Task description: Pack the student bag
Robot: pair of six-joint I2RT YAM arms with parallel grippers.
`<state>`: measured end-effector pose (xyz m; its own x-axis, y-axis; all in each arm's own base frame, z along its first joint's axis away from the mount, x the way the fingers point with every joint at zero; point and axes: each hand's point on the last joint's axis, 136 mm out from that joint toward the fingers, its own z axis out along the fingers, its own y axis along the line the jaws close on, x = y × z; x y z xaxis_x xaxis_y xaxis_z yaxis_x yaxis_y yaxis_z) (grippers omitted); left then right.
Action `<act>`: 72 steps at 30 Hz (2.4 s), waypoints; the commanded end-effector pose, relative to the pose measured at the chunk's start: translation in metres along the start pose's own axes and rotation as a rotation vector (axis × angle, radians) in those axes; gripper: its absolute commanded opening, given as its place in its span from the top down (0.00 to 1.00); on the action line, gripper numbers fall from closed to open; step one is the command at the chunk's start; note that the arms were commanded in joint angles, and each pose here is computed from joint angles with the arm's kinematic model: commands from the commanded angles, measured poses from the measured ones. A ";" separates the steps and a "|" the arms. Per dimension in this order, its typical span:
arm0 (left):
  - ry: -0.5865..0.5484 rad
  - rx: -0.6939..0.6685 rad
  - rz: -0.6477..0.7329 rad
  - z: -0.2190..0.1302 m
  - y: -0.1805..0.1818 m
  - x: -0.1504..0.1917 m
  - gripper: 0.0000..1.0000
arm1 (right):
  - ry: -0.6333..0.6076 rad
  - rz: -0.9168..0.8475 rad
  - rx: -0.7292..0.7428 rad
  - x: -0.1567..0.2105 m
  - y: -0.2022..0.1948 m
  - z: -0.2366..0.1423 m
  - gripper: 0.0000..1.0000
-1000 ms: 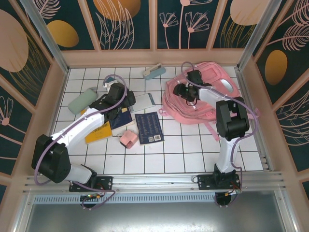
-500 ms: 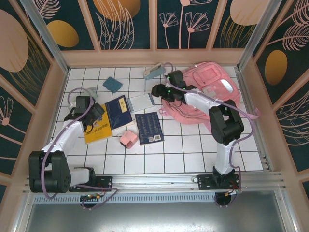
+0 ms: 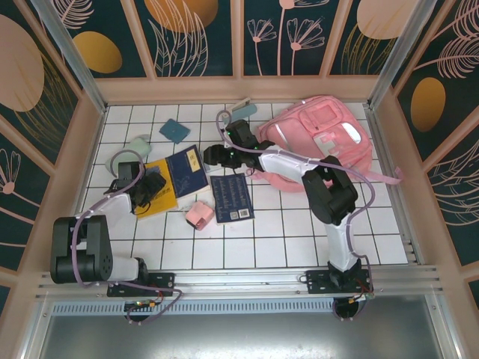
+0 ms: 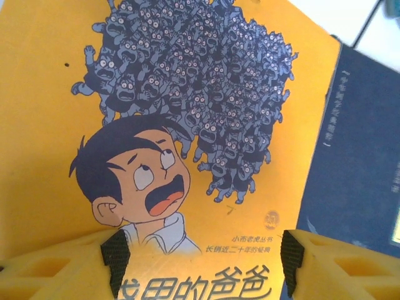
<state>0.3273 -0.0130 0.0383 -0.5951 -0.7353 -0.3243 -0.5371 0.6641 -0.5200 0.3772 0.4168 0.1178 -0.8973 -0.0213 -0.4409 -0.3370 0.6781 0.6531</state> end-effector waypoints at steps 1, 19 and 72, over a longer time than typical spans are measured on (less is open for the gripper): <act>0.173 0.089 -0.130 0.008 0.002 0.050 0.34 | 0.013 -0.023 -0.032 0.001 0.016 0.009 0.38; -0.053 -0.160 -0.100 -0.035 0.041 0.007 0.33 | 0.138 -0.124 -0.062 0.051 0.052 0.068 0.53; 0.007 0.288 -0.059 -0.045 -0.031 0.020 0.74 | 0.313 -0.172 0.064 0.112 0.020 0.114 0.82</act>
<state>0.2947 -0.0387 0.0634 -0.5700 -0.7864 -0.2379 -0.4406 0.5370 -0.7194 0.3378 0.5163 0.0354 -0.8600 -0.2945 -0.4167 -0.4948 0.6807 0.5402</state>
